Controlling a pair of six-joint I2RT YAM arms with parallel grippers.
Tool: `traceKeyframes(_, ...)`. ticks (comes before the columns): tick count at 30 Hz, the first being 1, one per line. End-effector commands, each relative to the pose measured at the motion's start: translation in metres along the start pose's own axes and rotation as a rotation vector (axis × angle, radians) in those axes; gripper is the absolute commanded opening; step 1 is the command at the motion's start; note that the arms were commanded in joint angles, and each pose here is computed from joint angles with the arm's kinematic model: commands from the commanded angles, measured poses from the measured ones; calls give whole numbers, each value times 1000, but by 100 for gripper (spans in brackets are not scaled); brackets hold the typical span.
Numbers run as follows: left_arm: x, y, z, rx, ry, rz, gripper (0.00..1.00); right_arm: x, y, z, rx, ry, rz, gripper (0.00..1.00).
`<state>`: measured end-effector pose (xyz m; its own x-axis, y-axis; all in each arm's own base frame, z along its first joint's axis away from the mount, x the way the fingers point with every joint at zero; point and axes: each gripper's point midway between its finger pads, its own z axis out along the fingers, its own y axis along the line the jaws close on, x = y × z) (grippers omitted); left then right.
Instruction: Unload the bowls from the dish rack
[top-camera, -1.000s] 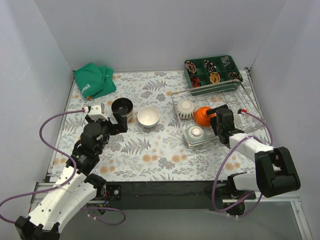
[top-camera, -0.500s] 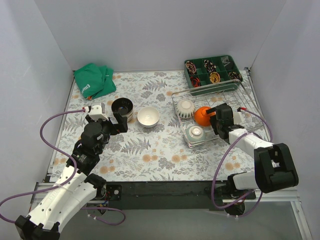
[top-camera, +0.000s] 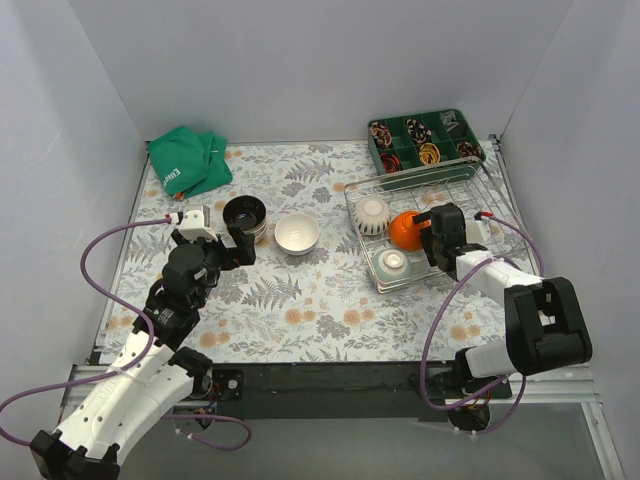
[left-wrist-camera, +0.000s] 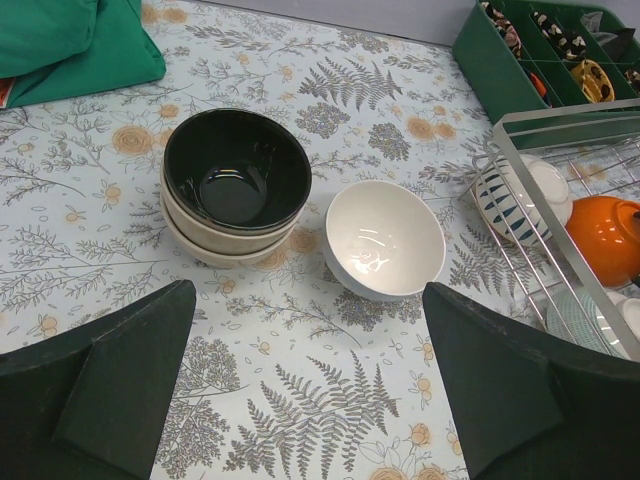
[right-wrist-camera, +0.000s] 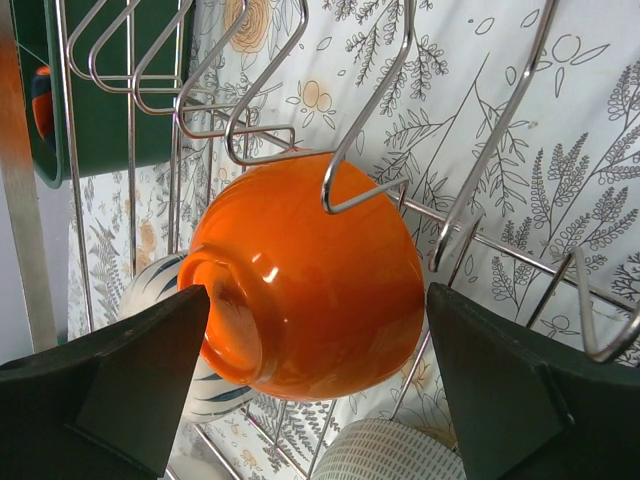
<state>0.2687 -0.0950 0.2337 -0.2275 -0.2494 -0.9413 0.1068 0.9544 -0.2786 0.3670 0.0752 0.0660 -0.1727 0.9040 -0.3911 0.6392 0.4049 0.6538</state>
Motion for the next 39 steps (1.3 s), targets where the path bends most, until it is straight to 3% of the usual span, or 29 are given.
traceKeyframes(1, 2, 0, 1, 2, -3, 12, 98, 53, -96, 3, 281, 204, 27, 99)
traceKeyframes(6, 2, 0, 1, 2, -2, 14, 98, 57, -99, 2, 282, 222, 26, 95)
traceKeyframes(16, 3, 0, 1, 5, -1, 14, 98, 43, -80, -12, 153, 180, 37, 60)
traceKeyframes(26, 2, 0, 1, 5, -2, 14, 98, 24, -49, -24, 36, 124, -13, 39)
traceKeyframes(39, 4, 0, 2, 2, 6, 18, 98, 16, -45, -30, 3, 102, -114, 11)
